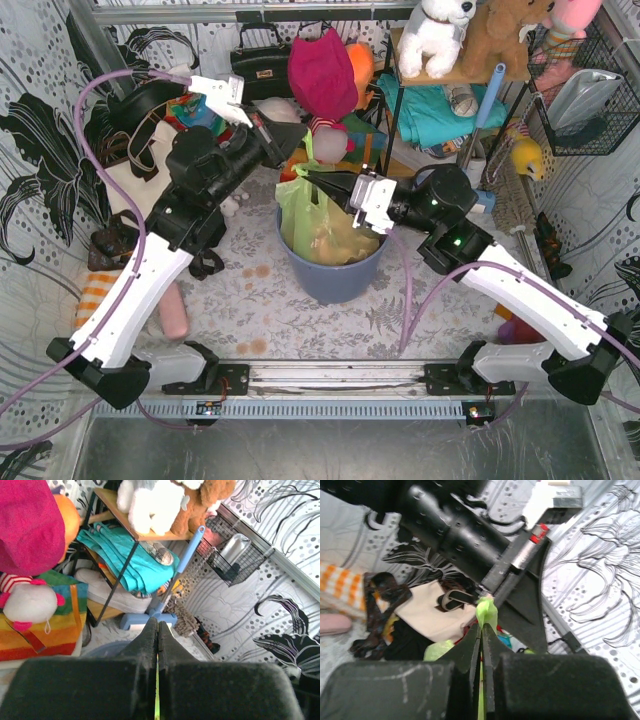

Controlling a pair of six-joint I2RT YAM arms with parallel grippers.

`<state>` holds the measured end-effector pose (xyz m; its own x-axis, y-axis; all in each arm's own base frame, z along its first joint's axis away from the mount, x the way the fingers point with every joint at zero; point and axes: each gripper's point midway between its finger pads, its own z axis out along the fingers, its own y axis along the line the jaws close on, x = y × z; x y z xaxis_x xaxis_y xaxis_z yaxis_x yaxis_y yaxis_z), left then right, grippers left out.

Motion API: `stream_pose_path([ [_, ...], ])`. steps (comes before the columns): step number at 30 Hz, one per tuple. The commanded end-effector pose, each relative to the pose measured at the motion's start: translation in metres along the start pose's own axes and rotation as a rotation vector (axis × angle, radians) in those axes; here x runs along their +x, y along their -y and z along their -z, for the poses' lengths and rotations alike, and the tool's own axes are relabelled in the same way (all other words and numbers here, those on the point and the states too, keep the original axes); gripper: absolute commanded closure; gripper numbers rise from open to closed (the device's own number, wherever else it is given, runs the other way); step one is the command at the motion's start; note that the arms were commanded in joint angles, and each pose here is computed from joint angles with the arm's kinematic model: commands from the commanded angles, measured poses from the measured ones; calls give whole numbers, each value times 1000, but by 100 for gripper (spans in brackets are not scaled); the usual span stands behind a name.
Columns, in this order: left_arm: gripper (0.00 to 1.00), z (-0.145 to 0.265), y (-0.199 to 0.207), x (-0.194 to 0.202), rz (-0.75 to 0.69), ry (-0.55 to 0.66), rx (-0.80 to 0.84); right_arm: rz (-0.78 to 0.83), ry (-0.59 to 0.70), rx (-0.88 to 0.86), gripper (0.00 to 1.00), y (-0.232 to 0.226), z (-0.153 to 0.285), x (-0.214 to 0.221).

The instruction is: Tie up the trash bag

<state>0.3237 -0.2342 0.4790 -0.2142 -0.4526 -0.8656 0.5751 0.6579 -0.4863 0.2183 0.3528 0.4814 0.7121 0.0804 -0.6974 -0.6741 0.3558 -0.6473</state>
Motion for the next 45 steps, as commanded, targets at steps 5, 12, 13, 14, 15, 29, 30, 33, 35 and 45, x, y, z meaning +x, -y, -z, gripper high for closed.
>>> stream_pose_path([
  [5, 100, -19, -23, -17, -75, 61, -105, -211, 20, -351, 100, -62, 37, -46],
  [12, 100, -24, -48, 19, -75, -8, -160, -422, -78, -510, 100, -119, 69, -20],
  [13, 100, -24, -49, 22, -72, -17, -161, -432, -87, -501, 100, -120, 71, -18],
  [14, 100, -24, -50, 26, -68, -25, -156, -435, -106, -459, 100, -117, 70, -12],
  [15, 100, -24, -48, 28, -66, -32, -142, -418, -111, -408, 100, -110, 68, -9],
  [29, 100, 0, -17, 25, -27, -50, -22, -60, -4, 64, 25, -2, 11, -7],
  [30, 100, 2, -15, 23, -27, -48, -16, -46, -2, 72, 25, 1, 6, -5],
  [33, 100, 5, -14, 24, -28, -51, -12, -12, 11, 94, 26, 9, -6, -1],
  [35, 100, 6, -14, 24, -30, -51, -14, 8, 18, 108, 32, 14, -12, -1],
  [45, 100, -9, -19, 0, -97, 40, -47, -27, 64, 53, 100, 6, -10, -17],
])
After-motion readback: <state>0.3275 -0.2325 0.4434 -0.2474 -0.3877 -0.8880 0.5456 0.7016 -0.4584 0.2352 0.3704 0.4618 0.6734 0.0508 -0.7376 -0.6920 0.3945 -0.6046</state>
